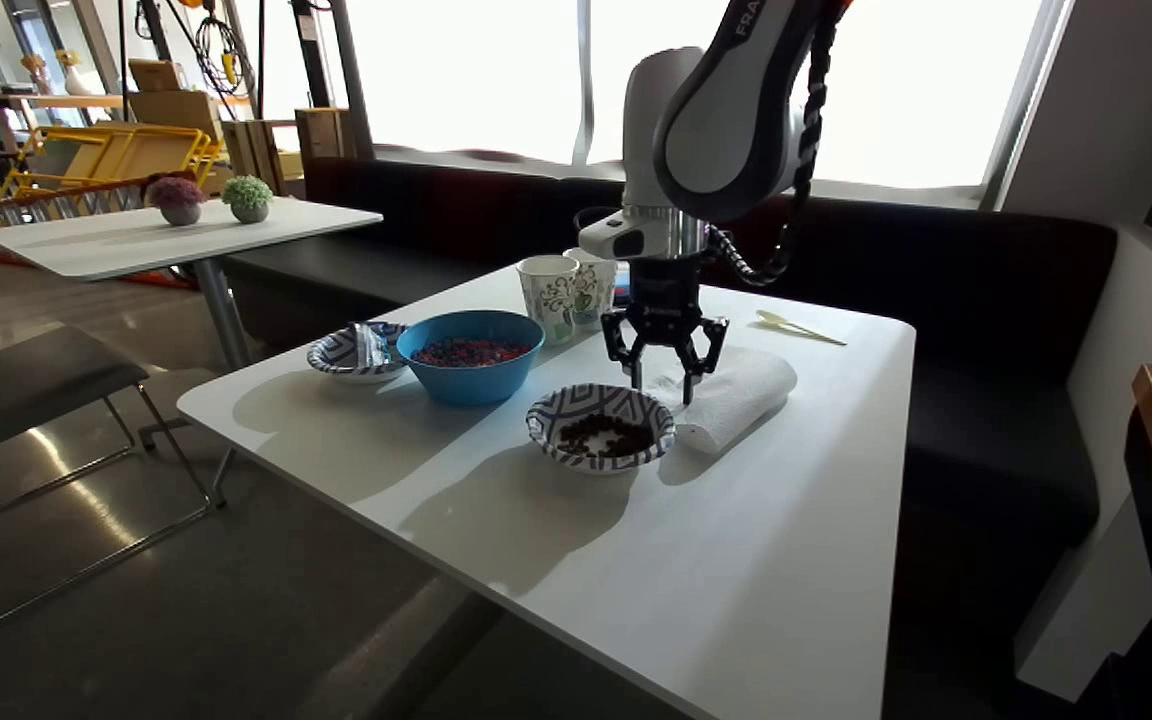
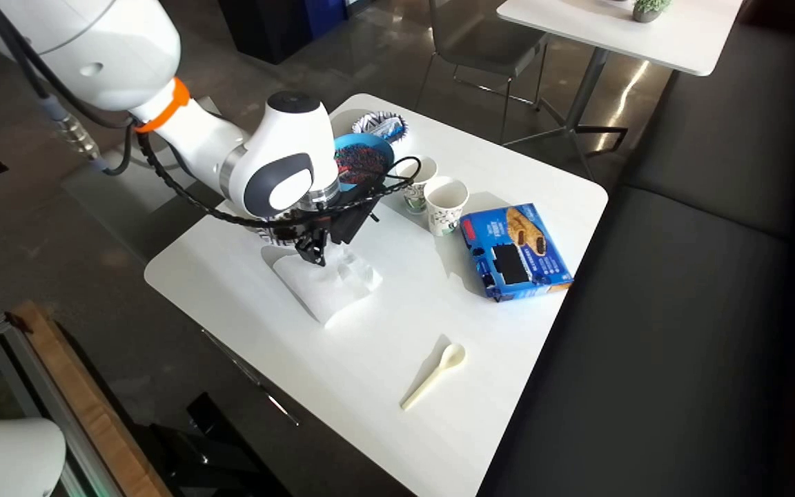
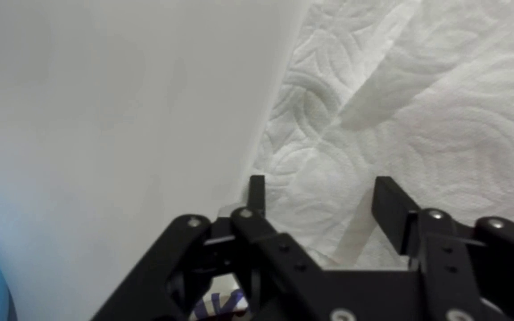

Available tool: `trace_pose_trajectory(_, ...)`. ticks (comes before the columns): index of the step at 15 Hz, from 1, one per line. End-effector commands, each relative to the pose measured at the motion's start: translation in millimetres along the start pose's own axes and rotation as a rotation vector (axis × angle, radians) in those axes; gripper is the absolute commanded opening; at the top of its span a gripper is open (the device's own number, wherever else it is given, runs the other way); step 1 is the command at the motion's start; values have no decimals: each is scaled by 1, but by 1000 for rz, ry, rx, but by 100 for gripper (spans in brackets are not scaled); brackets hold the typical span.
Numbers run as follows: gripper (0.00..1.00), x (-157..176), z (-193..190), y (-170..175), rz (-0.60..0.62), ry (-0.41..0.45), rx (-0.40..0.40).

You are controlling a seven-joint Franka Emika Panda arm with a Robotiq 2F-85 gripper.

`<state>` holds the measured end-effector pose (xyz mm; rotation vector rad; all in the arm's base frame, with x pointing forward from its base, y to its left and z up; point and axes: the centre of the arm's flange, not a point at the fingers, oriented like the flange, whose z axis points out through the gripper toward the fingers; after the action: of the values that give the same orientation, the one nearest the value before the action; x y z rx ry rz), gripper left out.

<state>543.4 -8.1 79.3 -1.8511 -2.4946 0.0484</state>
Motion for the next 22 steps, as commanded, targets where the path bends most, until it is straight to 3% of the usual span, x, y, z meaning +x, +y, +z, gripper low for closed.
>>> trace_pose_trajectory(1,79,2,4,-3,-16,-24,-36)
trace_pose_trajectory(5,61,-2,6,0,-25,-41,-60)
trace_pose_trajectory(11,60,-9,14,-2,-19,-31,-50)
trace_pose_trajectory(17,76,-14,18,-4,-7,-24,-39)
trace_pose_trajectory(20,100,-18,16,-2,26,-31,-63)
trace_pose_trajectory(22,100,-21,16,-2,43,-35,-61)
